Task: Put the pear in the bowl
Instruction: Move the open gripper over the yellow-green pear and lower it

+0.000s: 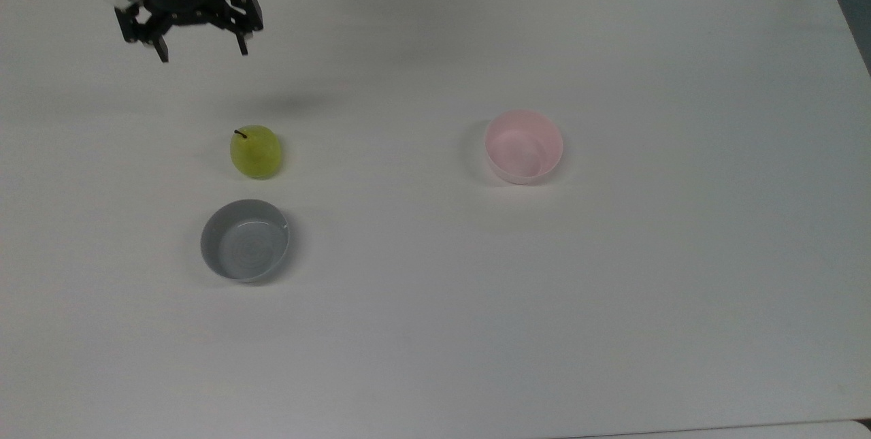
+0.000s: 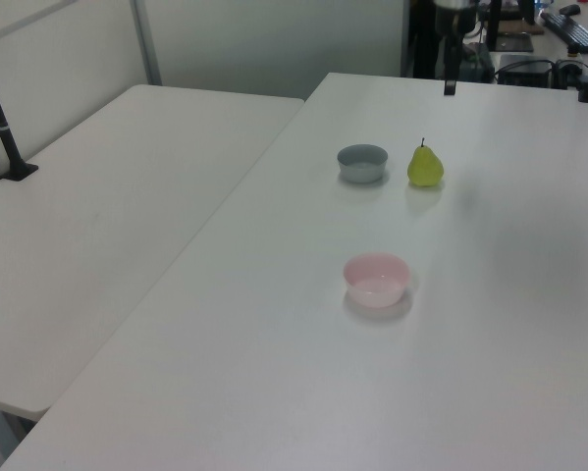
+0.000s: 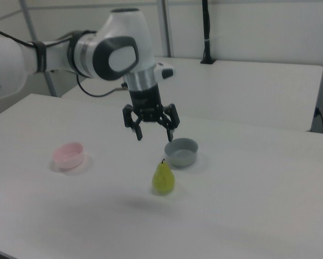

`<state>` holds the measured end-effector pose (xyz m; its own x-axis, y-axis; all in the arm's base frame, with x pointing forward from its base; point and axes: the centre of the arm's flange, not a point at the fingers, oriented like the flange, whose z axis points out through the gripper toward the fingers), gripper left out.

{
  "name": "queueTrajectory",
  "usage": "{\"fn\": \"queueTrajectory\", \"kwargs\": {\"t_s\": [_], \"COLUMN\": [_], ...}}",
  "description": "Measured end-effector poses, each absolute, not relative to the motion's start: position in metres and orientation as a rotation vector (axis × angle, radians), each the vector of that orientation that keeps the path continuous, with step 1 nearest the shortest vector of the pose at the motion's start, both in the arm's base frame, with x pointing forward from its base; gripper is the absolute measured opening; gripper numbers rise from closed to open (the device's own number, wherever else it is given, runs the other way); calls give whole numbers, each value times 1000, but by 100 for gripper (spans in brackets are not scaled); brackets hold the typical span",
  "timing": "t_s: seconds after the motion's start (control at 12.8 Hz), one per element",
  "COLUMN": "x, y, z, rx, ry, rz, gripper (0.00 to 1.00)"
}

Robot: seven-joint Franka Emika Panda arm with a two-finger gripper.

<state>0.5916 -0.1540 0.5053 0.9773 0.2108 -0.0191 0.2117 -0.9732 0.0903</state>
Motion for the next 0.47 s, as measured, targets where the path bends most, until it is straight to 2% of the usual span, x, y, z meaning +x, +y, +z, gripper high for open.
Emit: {"fn": "queueTrajectory", "kwargs": {"t_s": [0.23, 0.47], "x": [600, 606], "y": [-153, -149], "z": [443, 398], "rx": [3038, 3040], "ry": [230, 148], "rz": [-5, 8], "gripper": [100, 100]}}
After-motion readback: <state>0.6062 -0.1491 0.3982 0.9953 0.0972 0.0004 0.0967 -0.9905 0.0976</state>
